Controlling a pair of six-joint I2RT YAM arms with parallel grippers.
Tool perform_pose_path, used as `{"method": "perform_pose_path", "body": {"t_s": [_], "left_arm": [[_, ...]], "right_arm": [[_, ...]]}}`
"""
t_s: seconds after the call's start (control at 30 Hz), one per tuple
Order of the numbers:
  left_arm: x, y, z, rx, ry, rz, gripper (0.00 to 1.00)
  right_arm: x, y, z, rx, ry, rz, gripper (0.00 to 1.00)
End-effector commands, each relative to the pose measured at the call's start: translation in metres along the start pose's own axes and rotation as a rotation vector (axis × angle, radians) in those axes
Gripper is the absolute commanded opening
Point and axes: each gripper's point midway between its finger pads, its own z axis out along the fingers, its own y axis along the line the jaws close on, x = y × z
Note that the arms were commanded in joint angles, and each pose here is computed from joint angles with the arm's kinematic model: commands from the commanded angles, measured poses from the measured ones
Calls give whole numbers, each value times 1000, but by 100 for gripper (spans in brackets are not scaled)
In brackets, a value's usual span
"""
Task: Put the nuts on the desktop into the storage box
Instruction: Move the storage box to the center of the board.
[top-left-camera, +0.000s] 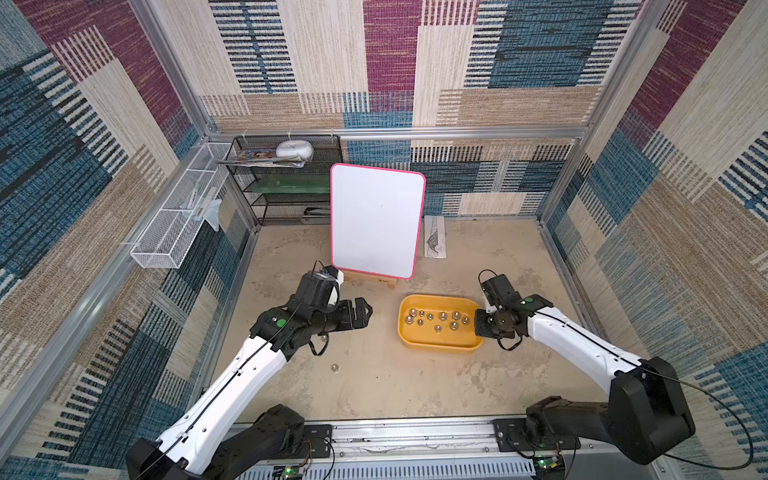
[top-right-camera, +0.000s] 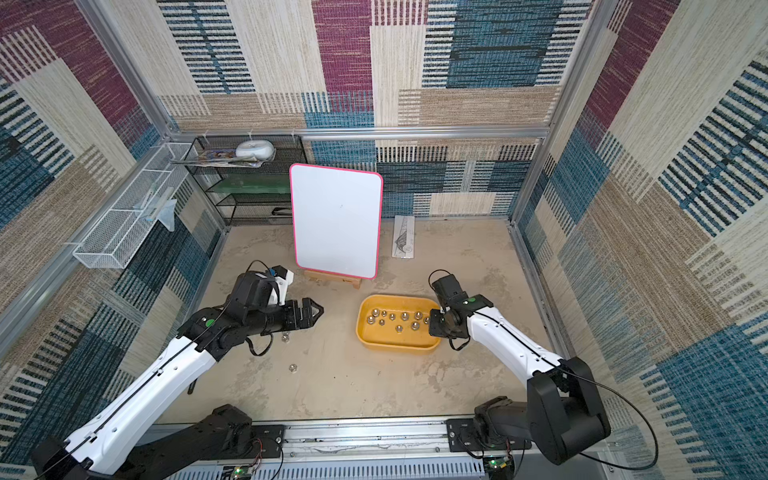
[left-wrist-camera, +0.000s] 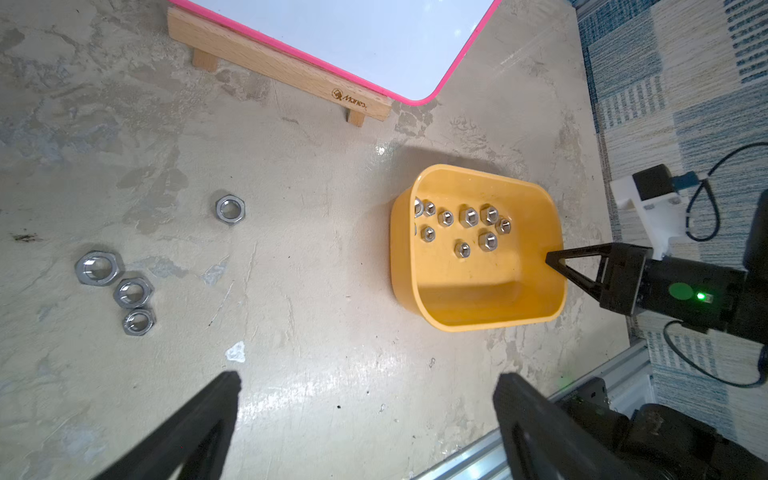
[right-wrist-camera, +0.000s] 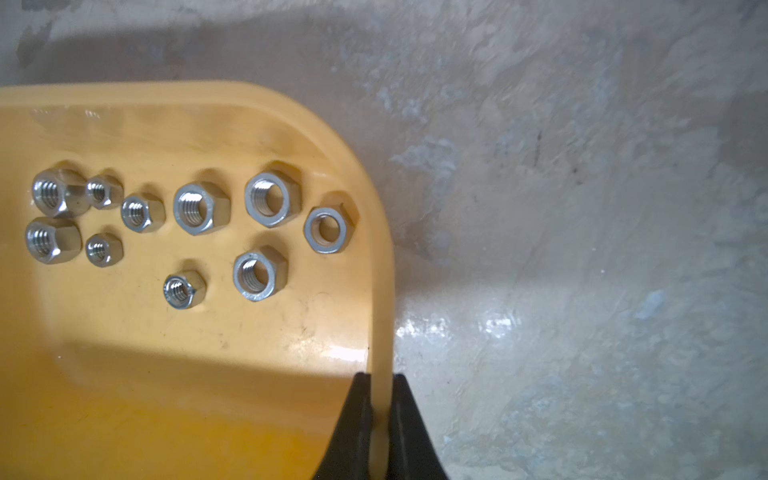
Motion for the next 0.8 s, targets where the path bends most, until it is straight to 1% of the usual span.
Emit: {"method": "perform_pose_path", "body": {"t_s": [0.0,0.3,0.43,0.5,0.63,0.77], "left_arm": [[2,6,-2,-29,-8,-13,100],[7,17,-8,-68,-25,-19,100],[9,22,-12,-83,-35,-20,100],[11,24,-13,-88,-36,-20,100],[14,26,-12,-96,-31,-24,100],[13,27,-11,-99,-33,-27,100]], "right_arm": [[-3,20,0,-46,-10,10,7],[-14,70,13,-87,6,-77,7],[-12,88,20,-102,21,-121,8],[-10,92,24,-98,27,-144,9],[-11,86,29,-53,39,-162,9],[-11,83,30,-33,41,-162,10]]}}
